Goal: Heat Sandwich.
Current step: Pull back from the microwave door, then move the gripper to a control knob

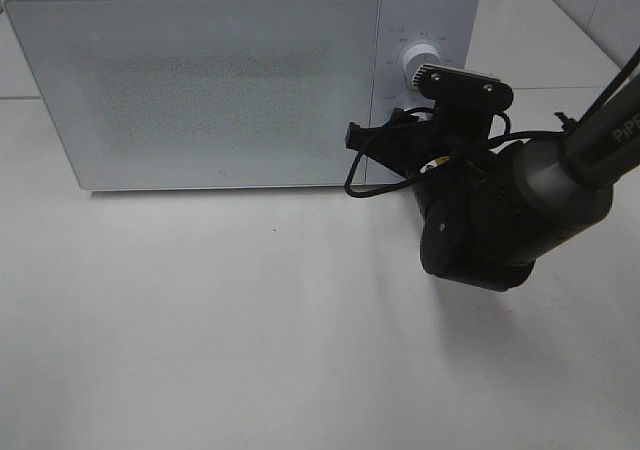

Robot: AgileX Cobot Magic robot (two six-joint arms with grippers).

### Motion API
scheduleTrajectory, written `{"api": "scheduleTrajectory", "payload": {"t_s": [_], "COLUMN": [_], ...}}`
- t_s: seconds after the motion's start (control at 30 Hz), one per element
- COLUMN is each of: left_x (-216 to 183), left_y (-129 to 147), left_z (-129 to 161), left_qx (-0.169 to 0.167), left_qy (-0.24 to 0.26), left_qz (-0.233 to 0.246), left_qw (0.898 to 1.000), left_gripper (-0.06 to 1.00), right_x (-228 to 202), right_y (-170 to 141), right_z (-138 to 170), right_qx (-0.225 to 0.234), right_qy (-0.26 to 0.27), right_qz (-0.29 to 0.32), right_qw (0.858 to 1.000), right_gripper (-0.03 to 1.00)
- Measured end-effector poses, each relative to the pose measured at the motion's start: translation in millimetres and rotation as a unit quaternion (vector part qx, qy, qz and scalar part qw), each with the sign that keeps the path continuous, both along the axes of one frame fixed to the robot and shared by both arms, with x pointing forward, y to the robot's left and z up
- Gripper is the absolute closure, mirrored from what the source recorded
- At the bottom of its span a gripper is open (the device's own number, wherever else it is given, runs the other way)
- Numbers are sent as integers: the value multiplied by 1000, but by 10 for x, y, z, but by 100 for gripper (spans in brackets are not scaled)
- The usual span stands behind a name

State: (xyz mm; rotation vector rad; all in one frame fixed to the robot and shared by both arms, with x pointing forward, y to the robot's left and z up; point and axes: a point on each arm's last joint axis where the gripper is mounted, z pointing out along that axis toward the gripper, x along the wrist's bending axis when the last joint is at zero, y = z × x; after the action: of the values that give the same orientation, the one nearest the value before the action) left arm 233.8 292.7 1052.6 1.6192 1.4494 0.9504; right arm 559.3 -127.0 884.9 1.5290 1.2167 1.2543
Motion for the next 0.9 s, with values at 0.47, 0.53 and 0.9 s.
{"api": "scheduleTrajectory", "payload": {"t_s": [0.47,0.53,0.9], "left_x": [0,0,0], "left_y": [0,0,0], "left_z": [0,0,0], "left_qx": [0,0,0], "left_qy": [0,0,0], "left_qz": [0,0,0], "left_qw": [1000,1000,1000], "left_gripper": [-5,-5,-5], "right_x": [-3,-3,-11], "right_y": [-16,-16,-24], "right_z": [-20,-23,-30], "right_qx": [267,287,466], "right_qy": [-8,-9,-9], "right_qz": [-53,-57,-92], "right_qw": [962,956,880], "right_gripper": [53,53,53]}}
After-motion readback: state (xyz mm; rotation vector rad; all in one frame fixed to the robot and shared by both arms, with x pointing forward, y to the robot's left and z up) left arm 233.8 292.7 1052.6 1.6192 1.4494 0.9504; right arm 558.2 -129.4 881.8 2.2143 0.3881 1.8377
